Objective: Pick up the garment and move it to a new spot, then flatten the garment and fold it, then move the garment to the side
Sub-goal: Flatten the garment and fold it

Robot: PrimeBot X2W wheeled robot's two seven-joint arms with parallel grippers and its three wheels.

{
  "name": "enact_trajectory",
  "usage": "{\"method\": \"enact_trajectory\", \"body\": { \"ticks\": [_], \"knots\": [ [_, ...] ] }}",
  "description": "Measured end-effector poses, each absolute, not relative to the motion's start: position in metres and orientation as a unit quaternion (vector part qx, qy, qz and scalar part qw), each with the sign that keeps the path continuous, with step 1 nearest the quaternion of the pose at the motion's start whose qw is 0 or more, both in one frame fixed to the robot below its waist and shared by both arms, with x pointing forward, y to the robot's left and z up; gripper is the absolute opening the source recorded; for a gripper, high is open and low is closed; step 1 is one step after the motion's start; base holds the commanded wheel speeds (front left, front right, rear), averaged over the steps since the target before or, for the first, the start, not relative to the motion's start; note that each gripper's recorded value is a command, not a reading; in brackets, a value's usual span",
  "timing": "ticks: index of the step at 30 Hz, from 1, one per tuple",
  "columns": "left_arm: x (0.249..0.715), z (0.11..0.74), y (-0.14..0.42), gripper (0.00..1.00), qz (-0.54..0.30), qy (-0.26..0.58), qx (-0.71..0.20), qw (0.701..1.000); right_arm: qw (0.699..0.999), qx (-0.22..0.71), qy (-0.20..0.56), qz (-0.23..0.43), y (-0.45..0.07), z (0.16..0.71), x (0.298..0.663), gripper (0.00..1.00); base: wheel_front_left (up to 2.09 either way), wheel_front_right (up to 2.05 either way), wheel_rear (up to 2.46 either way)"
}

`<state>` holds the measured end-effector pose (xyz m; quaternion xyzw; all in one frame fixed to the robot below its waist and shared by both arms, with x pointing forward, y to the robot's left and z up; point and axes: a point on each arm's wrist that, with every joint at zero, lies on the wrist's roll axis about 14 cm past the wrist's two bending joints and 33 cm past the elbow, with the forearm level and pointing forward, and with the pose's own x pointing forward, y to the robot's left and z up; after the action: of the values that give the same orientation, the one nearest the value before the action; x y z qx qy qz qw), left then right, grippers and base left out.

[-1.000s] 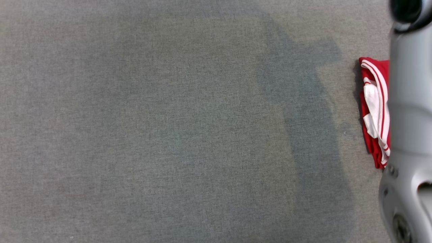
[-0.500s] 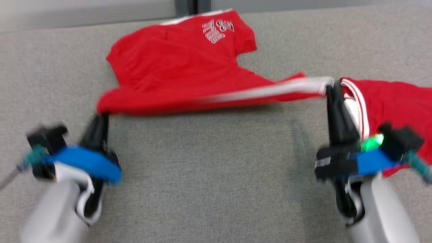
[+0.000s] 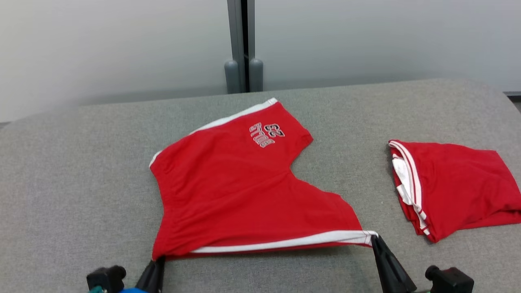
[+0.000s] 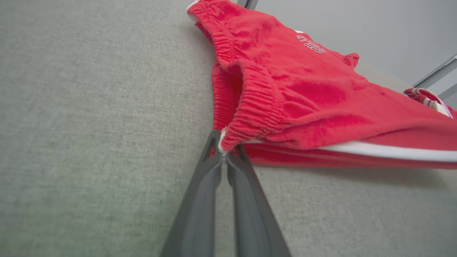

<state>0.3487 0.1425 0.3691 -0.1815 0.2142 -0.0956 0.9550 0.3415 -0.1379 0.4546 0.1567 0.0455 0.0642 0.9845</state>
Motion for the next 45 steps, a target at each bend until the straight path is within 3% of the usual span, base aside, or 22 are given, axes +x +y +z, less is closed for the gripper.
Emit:
{"method": "enact_trajectory", "body": {
  "ticks": [7, 13, 27, 45],
  "knots": [
    [0.305, 0.360, 0.130, 0.00, -0.103, 0.231, -0.183, 0.950, 0.986, 0.153, 0.045, 0.056, -0.142, 0.455, 0.306, 0.00, 0.00, 0.00, 0.00],
    [0.304, 0.372, 0.129, 0.00, -0.106, 0.208, -0.184, 0.955, 0.987, 0.146, 0.019, 0.060, -0.144, 0.470, 0.317, 0.00, 0.00, 0.00, 0.00],
    [0.395, 0.439, 0.118, 0.00, -0.159, 0.104, -0.163, 0.968, 0.989, 0.077, -0.025, 0.121, -0.113, 0.503, 0.443, 0.00, 0.00, 0.00, 0.00],
    [0.468, 0.415, 0.142, 0.00, -0.119, 0.122, -0.195, 0.966, 0.989, 0.013, 0.002, 0.145, -0.078, 0.474, 0.588, 0.00, 0.00, 0.00, 0.00]
  ]
}}
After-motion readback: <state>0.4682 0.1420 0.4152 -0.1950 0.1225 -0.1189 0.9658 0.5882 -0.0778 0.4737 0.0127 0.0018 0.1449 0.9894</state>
